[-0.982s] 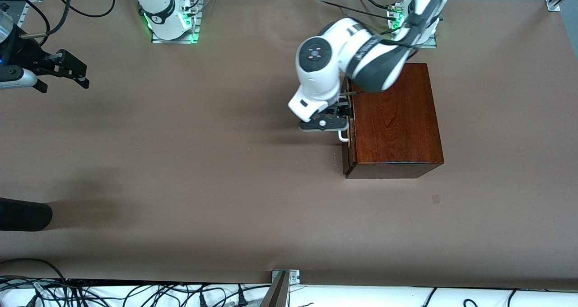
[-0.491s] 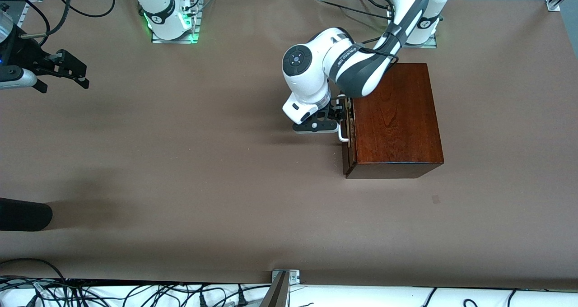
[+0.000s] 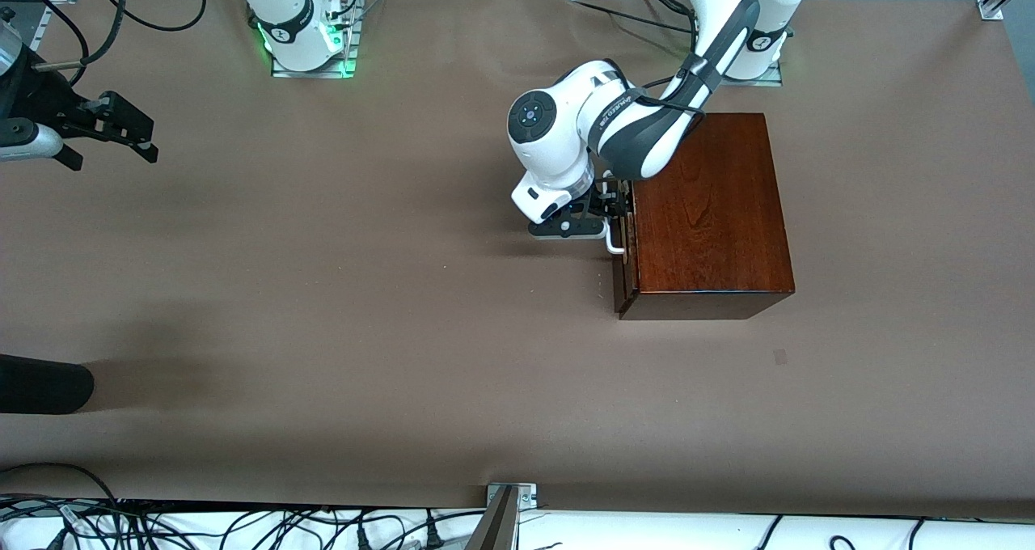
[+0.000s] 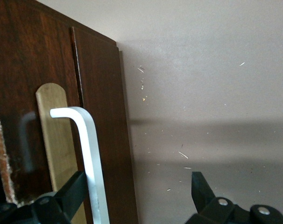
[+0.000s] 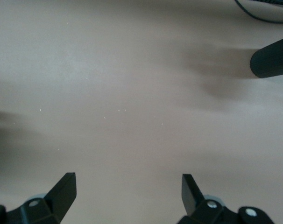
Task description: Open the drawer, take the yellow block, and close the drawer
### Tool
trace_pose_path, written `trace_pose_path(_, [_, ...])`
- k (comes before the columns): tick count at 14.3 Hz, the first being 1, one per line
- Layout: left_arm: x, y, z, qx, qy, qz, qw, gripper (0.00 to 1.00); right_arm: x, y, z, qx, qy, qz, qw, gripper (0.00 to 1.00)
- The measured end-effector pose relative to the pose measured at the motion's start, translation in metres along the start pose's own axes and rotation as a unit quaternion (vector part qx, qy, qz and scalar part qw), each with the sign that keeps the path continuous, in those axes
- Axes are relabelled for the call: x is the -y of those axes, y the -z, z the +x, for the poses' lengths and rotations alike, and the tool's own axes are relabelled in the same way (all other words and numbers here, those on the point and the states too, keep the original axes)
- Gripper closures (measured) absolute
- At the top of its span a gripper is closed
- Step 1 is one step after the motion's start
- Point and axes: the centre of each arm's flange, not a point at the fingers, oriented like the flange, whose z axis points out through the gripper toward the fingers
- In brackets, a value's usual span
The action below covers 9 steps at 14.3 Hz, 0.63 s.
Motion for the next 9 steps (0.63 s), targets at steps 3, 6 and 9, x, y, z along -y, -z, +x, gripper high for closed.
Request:
trace_pose_path(3, [0.002, -0.001, 0.002, 0.000, 0.027, 0.000, 1.000, 0.00, 0.000, -0.001, 0.004, -0.008, 0.000, -0.001, 1.000, 0.00])
trace_pose_path(6, [-0.001, -0.005, -0.002, 0.000, 0.030, -0.001, 1.000, 0.00, 0.001, -0.003, 0.005, -0.007, 0.001, 0.000, 1.000, 0.00])
trace_pose_path(9, [-0.006, -0.013, -0.004, 0.000, 0.031, -0.003, 1.000, 0.00, 0.001, -0.006, 0.006, -0.006, 0.001, 0.000, 1.000, 0.00])
